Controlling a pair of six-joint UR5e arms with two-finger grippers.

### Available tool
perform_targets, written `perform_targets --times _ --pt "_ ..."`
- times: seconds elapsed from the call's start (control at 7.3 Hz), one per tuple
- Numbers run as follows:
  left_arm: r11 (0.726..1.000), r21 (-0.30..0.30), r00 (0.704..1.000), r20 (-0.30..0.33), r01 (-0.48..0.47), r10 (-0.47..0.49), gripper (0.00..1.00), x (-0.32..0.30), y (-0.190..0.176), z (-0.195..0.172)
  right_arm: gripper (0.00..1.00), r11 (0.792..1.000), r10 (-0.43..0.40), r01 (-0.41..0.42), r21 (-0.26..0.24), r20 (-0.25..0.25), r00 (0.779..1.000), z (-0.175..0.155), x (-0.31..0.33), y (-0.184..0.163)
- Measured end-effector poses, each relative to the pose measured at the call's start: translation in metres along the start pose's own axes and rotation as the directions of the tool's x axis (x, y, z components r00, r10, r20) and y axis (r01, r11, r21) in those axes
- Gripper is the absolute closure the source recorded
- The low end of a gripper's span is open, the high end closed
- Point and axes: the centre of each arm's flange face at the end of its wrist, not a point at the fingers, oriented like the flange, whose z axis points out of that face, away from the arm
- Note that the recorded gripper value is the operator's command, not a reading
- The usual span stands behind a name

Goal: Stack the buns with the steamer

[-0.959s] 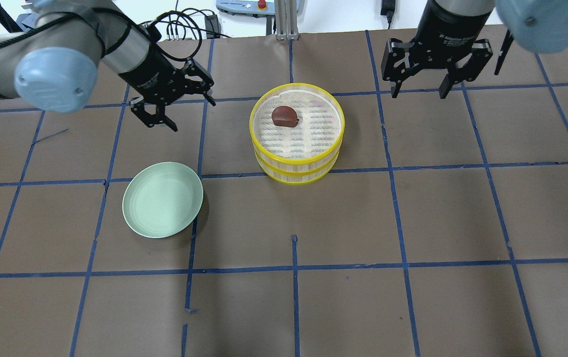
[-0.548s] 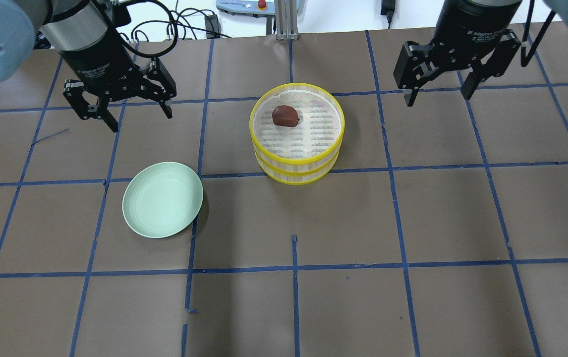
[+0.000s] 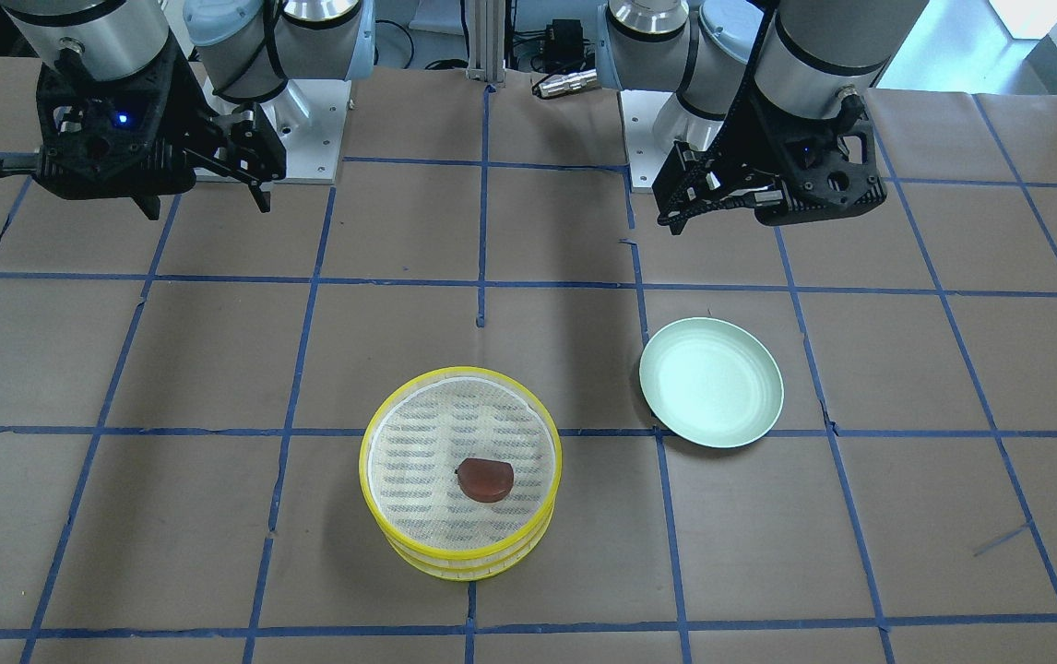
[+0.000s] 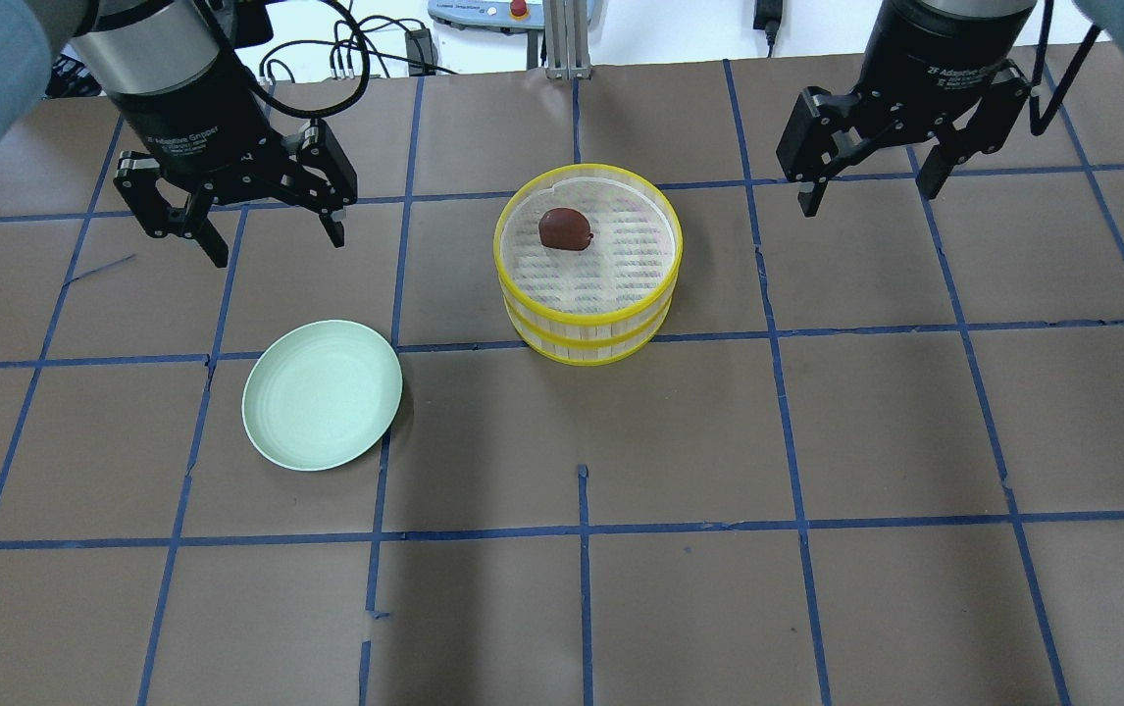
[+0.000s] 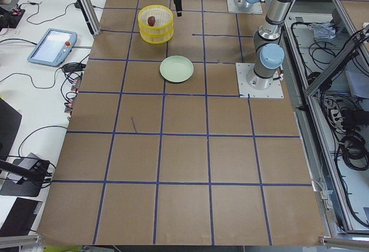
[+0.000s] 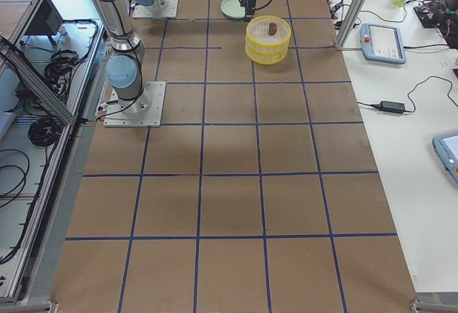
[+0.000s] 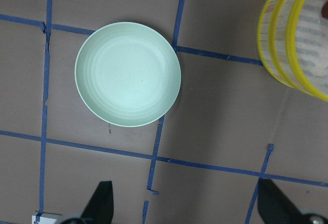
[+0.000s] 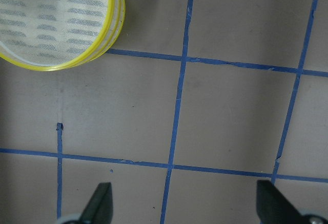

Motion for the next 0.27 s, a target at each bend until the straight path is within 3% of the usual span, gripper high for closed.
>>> perform_targets --times 0.27 --pt "0.999 0.0 0.999 -0.005 -0.054 0.054 0.0 -0.0007 -0.0002 0.0011 0.0 1.0 0.001 -0.001 0.0 0.0 1.0 -0.0001 0.0003 -0.0001"
